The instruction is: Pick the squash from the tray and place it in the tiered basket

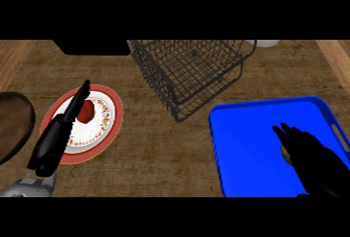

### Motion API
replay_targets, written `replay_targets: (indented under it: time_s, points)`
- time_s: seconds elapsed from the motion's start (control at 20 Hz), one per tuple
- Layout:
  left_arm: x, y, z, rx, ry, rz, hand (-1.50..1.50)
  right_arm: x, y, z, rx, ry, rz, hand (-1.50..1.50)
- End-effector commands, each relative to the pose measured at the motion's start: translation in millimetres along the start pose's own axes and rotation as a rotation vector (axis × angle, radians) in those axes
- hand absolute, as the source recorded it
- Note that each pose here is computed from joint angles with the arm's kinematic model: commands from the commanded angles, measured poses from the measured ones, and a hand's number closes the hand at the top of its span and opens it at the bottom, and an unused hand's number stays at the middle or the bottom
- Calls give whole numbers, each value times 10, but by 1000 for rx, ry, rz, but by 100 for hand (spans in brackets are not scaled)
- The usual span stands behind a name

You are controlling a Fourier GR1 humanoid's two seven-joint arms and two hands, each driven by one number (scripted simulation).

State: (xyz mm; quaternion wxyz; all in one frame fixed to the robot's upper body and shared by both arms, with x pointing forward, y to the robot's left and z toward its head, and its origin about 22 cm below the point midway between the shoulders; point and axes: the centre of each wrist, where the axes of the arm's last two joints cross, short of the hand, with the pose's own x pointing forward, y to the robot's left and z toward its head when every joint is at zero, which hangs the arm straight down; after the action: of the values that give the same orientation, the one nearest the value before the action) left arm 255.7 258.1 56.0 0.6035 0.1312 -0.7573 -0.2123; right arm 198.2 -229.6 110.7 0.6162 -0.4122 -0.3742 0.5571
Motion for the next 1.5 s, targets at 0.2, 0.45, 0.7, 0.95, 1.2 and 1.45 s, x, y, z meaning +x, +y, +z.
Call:
replay_targets:
  time_s: [0.2,0.45,0.7,0.95,1.2,1.45]
  points:
    - [-108,117,-66,7,9,2,0,-294,77,-128,42,61,51,-150]
    - [-240,-53,5,3,19,-3,0,-143,178,-280,112,83,120,-150]
    - [78,71,3,-14,9,-6,0,-260,318,-227,65,109,97,-150]
    - [-52,-152,-97,12,-2,3,0,-610,248,-163,-59,107,83,-150]
    - [137,-29,-114,10,-14,-4,0,-500,201,-375,-43,104,44,-150]
    - [-68,-70,-73,12,-7,-6,0,-638,609,-412,-5,102,53,-150]
